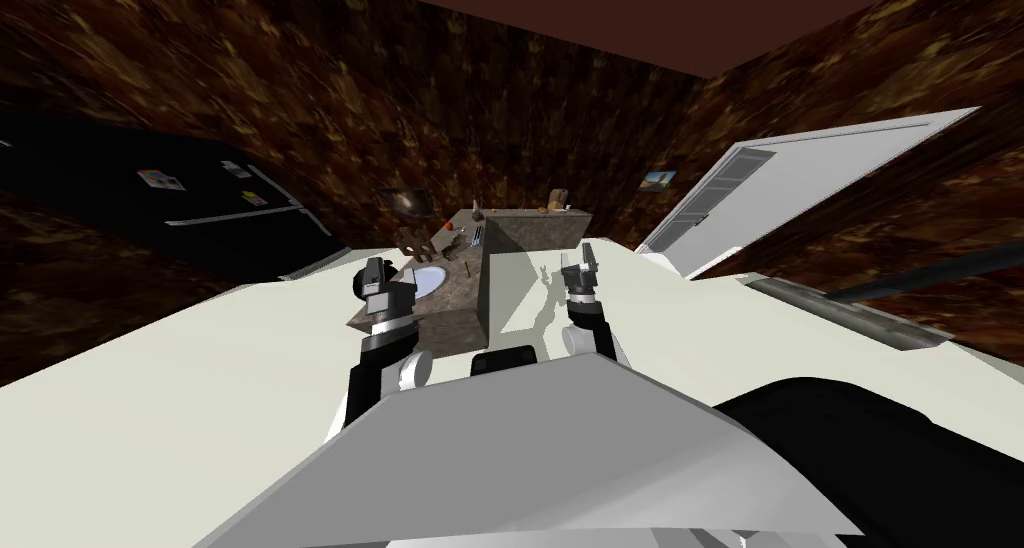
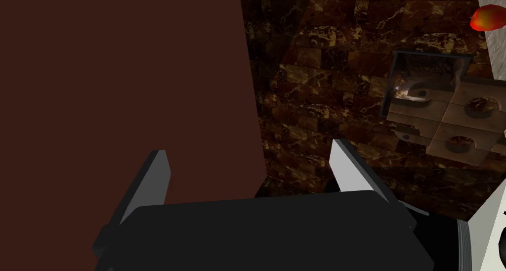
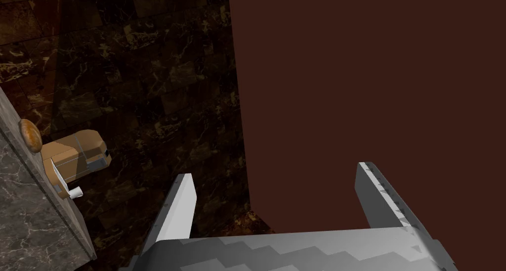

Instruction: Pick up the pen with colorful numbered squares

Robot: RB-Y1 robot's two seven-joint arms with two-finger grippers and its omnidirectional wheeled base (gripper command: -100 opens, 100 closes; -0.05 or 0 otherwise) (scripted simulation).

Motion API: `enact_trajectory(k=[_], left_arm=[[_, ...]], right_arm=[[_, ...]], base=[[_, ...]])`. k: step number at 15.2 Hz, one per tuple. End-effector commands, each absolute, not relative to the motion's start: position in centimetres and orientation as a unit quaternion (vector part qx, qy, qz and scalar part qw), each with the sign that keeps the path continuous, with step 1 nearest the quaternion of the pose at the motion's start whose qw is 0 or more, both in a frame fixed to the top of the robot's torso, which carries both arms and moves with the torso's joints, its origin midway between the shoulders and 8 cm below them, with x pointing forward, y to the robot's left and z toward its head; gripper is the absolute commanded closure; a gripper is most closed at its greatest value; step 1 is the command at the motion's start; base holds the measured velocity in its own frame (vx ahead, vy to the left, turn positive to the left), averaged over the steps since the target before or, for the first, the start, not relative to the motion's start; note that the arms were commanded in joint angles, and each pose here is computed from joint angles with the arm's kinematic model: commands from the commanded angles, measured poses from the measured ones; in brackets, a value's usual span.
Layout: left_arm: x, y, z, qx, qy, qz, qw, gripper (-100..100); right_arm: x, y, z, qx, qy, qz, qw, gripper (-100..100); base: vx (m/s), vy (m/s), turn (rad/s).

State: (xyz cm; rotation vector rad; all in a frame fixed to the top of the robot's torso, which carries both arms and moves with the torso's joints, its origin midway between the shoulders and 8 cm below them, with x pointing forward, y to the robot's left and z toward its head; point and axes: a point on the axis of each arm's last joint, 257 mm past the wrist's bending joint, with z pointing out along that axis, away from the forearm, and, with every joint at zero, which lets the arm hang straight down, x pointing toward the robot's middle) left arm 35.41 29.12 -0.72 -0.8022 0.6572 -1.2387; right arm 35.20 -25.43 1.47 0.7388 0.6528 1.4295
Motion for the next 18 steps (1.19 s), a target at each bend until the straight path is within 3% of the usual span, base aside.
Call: enact_trajectory(k=[1,18], left_arm=[[35.7,28.6,-1.0,-0.344,0.314,-0.552,0.691,-100],[41.2,25.5,-7.9,-0.245,0.471,-0.463,0.709,-100]], right_arm=[[35.2,-25.4,1.5,0.325,0.287,0.628,0.646,0],[35.2,-25.4,1.5,0.325,0.287,0.628,0.646,0]], base=[[0.001,0.0,-0.012],[0.003,0.014,-0.046]])
